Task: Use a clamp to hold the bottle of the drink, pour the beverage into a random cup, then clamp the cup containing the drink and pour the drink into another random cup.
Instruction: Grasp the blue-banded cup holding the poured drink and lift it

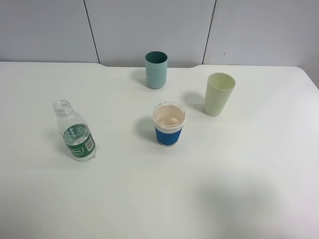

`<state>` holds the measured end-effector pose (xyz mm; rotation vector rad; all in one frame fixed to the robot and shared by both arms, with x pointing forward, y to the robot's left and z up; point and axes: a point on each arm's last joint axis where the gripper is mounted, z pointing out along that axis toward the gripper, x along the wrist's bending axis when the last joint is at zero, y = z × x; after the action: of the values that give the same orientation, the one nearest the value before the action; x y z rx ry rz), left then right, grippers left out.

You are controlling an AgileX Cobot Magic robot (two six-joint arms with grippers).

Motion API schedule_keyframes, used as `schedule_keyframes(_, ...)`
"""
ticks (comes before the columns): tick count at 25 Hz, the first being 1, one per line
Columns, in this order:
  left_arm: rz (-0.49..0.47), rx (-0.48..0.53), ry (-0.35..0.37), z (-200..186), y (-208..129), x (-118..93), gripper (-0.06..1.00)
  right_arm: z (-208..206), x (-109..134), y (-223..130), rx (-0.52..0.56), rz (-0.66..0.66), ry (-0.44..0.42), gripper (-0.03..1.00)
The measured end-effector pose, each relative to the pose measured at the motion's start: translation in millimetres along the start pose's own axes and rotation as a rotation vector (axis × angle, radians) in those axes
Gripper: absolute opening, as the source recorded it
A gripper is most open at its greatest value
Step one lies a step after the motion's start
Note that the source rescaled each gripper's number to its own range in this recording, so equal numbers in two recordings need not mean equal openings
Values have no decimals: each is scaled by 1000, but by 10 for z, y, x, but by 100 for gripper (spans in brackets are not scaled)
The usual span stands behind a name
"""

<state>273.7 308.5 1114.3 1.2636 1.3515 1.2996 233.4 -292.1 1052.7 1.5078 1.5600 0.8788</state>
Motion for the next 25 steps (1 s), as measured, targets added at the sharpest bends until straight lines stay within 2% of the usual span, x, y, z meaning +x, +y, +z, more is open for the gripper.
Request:
schedule_keyframes(5, -36, 25, -13, -221, -113, -10, 100, 0, 0, 0, 0, 0, 0, 100)
schedule_keyframes(13, -80, 190, -44, -430, -363, -43, 100, 0, 0, 0, 0, 0, 0, 100)
schedule_keyframes(20, -81, 341, -52, -366, -604, -66, 100, 0, 0, 0, 0, 0, 0, 100)
schedule_keyframes(25, -81, 358, -52, -353, -637, -69, 100, 0, 0, 0, 0, 0, 0, 100)
